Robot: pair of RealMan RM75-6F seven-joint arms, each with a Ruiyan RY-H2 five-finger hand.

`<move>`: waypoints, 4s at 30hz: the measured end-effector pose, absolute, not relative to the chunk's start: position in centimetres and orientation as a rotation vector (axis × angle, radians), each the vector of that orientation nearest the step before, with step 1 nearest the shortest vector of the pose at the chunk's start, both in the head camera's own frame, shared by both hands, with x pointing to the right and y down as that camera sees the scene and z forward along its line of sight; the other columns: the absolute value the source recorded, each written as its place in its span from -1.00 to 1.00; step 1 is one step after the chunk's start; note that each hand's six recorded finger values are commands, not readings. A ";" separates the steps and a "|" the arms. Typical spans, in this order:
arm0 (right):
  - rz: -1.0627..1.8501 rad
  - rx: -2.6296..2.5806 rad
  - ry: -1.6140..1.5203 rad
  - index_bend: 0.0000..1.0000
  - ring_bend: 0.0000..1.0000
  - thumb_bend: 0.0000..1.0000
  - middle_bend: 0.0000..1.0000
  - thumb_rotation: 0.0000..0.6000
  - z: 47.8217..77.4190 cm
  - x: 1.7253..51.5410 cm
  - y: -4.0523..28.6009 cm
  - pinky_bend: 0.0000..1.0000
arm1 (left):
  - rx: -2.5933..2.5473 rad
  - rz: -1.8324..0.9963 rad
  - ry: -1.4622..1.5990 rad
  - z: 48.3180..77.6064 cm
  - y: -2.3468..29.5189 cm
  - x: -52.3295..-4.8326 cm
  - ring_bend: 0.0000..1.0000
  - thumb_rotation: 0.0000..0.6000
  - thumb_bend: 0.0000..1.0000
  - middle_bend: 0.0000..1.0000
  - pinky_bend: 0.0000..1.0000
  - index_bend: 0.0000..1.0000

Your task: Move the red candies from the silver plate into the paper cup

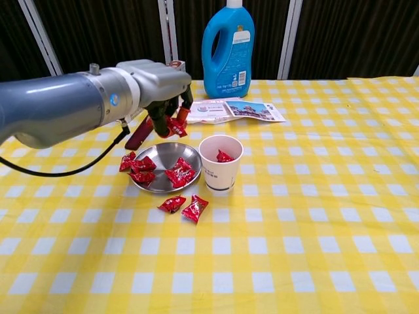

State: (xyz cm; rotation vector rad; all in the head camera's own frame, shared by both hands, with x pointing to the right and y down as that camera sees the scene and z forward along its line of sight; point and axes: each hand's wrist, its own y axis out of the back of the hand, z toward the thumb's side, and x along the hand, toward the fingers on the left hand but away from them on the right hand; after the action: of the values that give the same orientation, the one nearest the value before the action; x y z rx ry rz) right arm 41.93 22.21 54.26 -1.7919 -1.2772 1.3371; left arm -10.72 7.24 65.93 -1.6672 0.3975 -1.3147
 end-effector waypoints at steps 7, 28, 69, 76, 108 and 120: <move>1.335 -1.794 -1.285 -1.00 -1.00 -0.28 -1.00 1.00 54.2 42.0 22.1 -1.00 | -1.714 -1.242 0.375 64.6 7.7 -6.7 0.80 1.00 -0.08 0.39 0.89 0.21; 1.321 -1.802 -1.291 -1.00 -1.00 -0.28 -1.00 1.00 54.1 41.9 22.1 -1.00 | -1.747 -1.200 0.329 66.0 9.7 -3.4 0.80 1.00 -0.09 0.34 0.89 0.17; 1.304 -1.800 -1.294 -1.00 -1.00 -0.28 -1.00 1.00 53.8 41.8 22.1 -1.00 | -1.747 -1.188 0.319 65.4 10.5 -4.2 0.80 1.00 -0.34 -0.10 0.89 -0.27; 1.303 -1.795 -1.295 -1.00 -1.00 -0.28 -1.00 1.00 53.8 41.8 22.1 -1.00 | -1.721 -1.233 0.312 65.3 10.0 -5.5 0.80 1.00 -0.38 -0.09 0.89 -0.27; 1.303 -1.786 -1.294 -1.00 -1.00 -0.28 -1.00 1.00 53.9 41.7 22.1 -1.00 | -1.786 -1.373 0.282 65.6 14.9 -15.6 1.00 1.00 -0.53 1.00 1.00 -0.20; 1.292 -1.795 -1.299 -1.00 -1.00 -0.28 -1.00 1.00 53.7 41.7 22.0 -1.00 | -1.807 -1.393 0.218 69.3 16.7 -13.4 1.00 1.00 -0.48 1.00 1.00 -0.27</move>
State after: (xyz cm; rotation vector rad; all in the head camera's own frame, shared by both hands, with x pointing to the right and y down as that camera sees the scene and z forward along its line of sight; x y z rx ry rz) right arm 41.71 22.03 53.72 -1.7945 -1.2992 1.2919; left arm -13.40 16.72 69.28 -1.8071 0.2175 -1.3930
